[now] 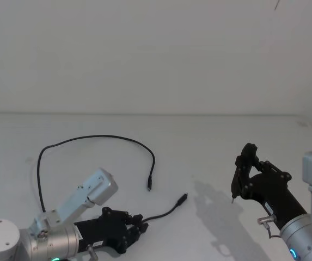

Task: Pick up the data cable with the one hand.

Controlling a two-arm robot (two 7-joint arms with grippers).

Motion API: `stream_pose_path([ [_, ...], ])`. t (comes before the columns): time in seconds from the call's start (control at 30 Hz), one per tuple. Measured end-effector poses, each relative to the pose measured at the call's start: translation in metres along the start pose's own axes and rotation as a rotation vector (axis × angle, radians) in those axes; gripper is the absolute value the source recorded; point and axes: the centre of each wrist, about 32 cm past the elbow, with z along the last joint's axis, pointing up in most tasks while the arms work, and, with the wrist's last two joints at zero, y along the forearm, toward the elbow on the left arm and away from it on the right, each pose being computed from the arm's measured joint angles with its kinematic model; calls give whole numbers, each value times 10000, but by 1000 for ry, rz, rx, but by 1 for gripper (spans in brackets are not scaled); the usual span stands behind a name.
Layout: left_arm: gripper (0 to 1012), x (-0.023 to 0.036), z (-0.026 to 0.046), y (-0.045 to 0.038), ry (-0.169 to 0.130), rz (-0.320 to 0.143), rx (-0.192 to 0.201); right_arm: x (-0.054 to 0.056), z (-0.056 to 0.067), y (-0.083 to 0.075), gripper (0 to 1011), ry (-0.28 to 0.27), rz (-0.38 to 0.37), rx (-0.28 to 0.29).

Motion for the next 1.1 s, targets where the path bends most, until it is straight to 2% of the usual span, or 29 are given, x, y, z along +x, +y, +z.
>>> stream_pose_path([
  [0.23, 42, 47, -16, 31, 6, 22, -1, 0, 0, 0, 279, 0, 0, 0],
  [0.27, 42, 47, -16, 31, 6, 22, -1, 0, 0, 0, 279, 0, 0, 0],
  [0.43, 40, 118, -18, 56, 9, 23, -6, 0, 0, 0, 279, 0, 0, 0],
  [0.6, 39, 228, 8, 81, 5, 7, -16, 0, 0, 0, 279, 0, 0, 0],
  [0.63, 39, 266, 20, 87, 3, -1, -20, 0, 0, 0, 279, 0, 0, 0],
  [0.67, 39, 266, 20, 87, 3, -1, -20, 0, 0, 0, 279, 0, 0, 0],
  [0.9, 39, 438, 97, 111, -7, -54, -46, 0, 0, 0, 279, 0, 0, 0],
  [1.1, 39, 543, 160, 118, -10, -99, -74, 0, 0, 0, 279, 0, 0, 0],
])
